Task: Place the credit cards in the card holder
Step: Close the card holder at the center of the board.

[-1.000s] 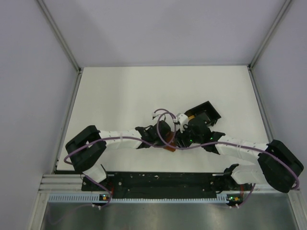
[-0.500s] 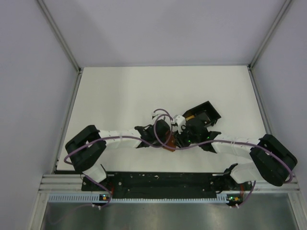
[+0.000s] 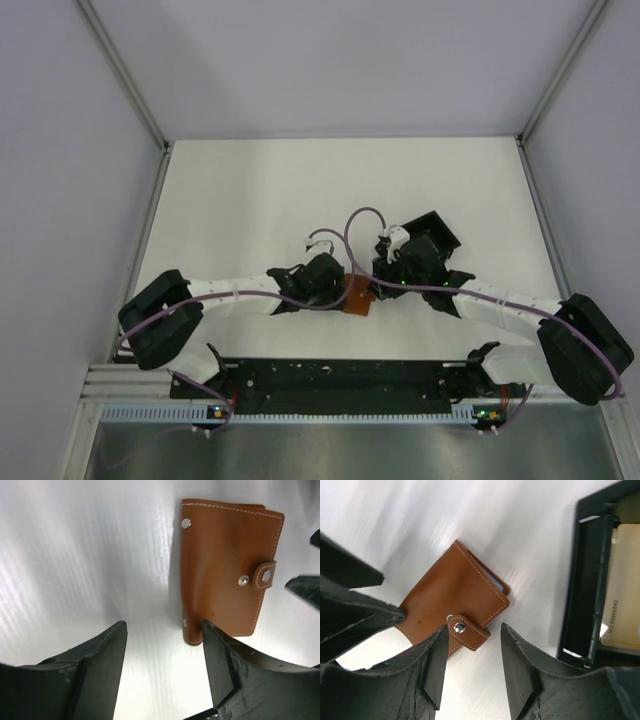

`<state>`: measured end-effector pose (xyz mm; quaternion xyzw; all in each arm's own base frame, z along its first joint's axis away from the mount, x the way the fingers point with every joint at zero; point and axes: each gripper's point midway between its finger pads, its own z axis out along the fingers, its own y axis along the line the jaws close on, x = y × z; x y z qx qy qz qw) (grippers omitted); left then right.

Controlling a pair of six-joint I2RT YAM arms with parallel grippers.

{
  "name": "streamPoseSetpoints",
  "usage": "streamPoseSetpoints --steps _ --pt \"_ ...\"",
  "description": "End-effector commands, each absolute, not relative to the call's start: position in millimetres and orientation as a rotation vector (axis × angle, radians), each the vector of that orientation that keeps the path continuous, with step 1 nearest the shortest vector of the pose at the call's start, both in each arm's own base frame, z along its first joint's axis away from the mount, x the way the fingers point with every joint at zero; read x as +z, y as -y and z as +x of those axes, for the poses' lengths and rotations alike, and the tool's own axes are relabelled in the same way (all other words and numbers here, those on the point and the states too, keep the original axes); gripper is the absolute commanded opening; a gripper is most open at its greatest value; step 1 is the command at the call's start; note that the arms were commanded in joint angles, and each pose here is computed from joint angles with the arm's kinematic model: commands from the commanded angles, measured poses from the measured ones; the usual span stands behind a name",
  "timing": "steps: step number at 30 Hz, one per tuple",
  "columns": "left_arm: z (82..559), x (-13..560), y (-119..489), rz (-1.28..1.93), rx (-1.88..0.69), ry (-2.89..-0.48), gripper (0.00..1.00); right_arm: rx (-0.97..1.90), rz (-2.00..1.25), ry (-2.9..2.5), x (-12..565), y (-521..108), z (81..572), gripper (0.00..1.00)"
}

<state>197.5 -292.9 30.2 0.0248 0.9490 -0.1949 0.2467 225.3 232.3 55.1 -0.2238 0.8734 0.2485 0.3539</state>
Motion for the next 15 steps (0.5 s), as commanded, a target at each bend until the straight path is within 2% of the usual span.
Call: streamPoseSetpoints --steps 1,3,6,9,11,15 --pt "200.7 45.9 267.9 0.058 -0.445 -2.546 0.65 0.742 -0.349 -2.306 70.5 -233.5 231.3 0.45" --pt "209.2 54.1 272.2 0.085 -0.471 -2.501 0.57 0.769 -0.295 -2.342 67.6 -234.8 227.4 0.40" --pt "221.8 61.4 281.7 0.123 -0.482 -2.470 0.32 0.840 -0.225 -2.391 63.3 -241.5 220.7 0.30" --pt "229.7 62.1 296.1 0.199 -0.504 -2.476 0.15 0.834 -0.148 -2.408 56.7 -238.6 220.8 0.26" --pt "232.4 60.4 301.6 0.241 -0.505 -2.478 0.12 0.803 -0.092 -2.416 54.1 -233.6 222.9 0.25" --pt "231.6 66.9 313.3 0.309 -0.576 -2.448 0.14 0.747 -0.015 -2.423 51.2 -224.2 225.7 0.23"
